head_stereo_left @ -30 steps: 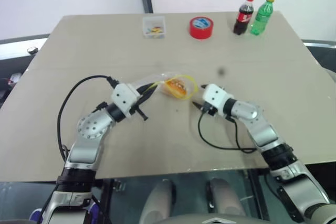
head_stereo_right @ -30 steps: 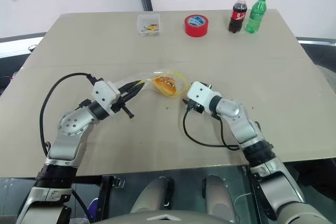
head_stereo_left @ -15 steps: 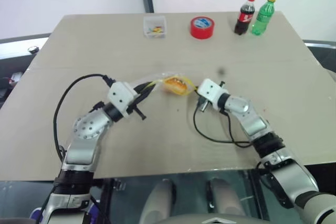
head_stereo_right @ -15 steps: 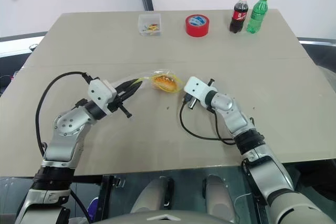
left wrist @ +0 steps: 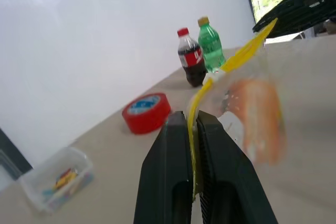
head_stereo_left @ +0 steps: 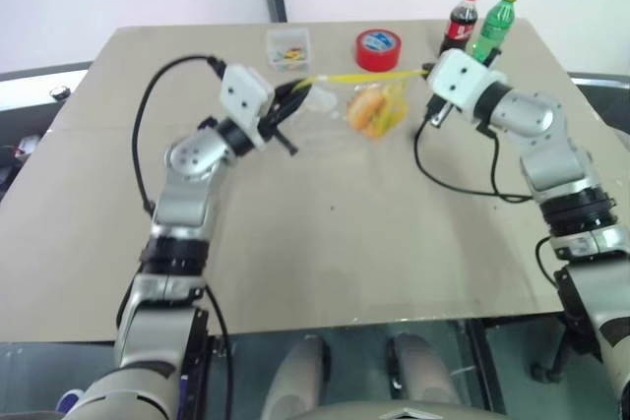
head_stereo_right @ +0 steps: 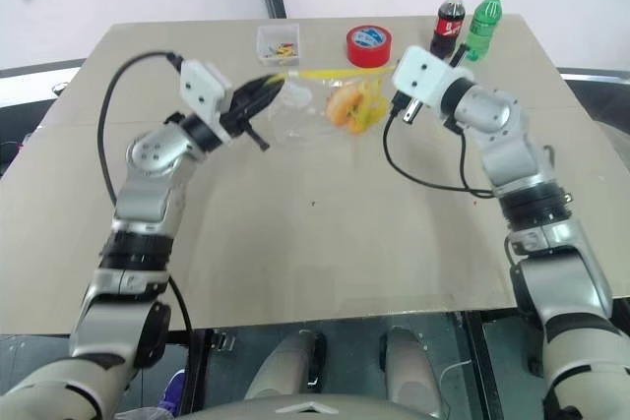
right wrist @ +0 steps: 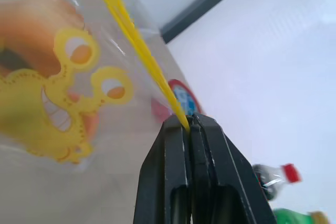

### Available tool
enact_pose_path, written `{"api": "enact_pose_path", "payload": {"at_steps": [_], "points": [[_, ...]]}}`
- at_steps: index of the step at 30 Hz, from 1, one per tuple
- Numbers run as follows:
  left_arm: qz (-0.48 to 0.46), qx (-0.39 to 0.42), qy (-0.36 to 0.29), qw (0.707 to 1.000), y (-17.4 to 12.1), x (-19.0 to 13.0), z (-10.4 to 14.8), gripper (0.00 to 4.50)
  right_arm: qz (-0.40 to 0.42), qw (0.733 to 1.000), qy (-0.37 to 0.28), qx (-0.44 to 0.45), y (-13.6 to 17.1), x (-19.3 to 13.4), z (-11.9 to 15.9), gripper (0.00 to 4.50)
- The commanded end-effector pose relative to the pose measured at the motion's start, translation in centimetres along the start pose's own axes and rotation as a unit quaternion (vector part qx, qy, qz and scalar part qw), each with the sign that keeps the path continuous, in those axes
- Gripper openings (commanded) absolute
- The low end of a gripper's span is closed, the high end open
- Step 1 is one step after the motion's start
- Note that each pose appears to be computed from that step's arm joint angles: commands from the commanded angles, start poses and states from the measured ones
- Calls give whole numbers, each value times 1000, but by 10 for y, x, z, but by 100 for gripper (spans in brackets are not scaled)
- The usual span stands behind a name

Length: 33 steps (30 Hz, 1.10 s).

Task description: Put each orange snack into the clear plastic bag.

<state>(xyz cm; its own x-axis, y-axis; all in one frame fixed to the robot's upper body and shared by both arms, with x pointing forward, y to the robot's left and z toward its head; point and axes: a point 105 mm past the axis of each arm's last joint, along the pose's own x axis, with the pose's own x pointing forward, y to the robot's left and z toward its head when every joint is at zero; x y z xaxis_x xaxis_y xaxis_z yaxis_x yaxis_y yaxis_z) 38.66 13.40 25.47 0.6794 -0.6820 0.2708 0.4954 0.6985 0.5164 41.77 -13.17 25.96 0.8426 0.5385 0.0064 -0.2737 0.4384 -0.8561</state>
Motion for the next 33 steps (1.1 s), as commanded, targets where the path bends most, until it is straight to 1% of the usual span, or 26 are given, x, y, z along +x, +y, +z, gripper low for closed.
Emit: {"api": "enact_pose_path", "payload": {"at_steps": [1, 3, 4, 7, 9, 10, 12, 13, 15, 17, 22, 25, 33], "points": [[4, 39, -23, 999, 7, -1, 9, 0, -42, 999, 18, -6, -28, -22, -8, 6], [-15, 57, -31, 998, -3, -4, 9, 0, -38, 999, 21, -4, -21, -33, -10, 6], [-34, 65, -33, 997, -13, -9, 7, 0, -28, 999, 21, 1, -11, -41, -10, 6], [-87, 79, -24, 993, -46, -28, -5, 0, 32, 998, 3, 59, 40, -65, -6, 6], [-117, 87, -14, 989, -65, -40, -13, 0, 54, 995, 9, 82, 64, -78, -6, 6], [-120, 78, -9, 990, -71, -45, -16, 0, 72, 993, 19, 94, 75, -84, -6, 6], [-121, 64, -2, 991, -80, -51, -18, 0, 91, 987, -8, 129, 83, -87, 12, 6], [-121, 61, 0, 991, -82, -52, -19, 0, 89, 986, -25, 141, 83, -85, 23, 30], [-121, 61, 4, 991, -83, -53, -20, 0, 71, 988, -65, 122, 81, -74, 46, 92], [-123, 61, 6, 990, -84, -54, -21, 0, 92, 986, -97, 97, 92, -64, 65, 188], [-129, 69, 8, 989, -84, -55, -22, 0, 150, 976, -148, 58, 119, -50, 94, 188], [-128, 72, 10, 989, -83, -57, -22, 0, 162, 972, -168, 40, 125, -42, 105, 188], [-126, 80, 14, 989, -83, -60, -22, 0, 173, 968, -182, 9, 128, -27, 110, 188]]}}
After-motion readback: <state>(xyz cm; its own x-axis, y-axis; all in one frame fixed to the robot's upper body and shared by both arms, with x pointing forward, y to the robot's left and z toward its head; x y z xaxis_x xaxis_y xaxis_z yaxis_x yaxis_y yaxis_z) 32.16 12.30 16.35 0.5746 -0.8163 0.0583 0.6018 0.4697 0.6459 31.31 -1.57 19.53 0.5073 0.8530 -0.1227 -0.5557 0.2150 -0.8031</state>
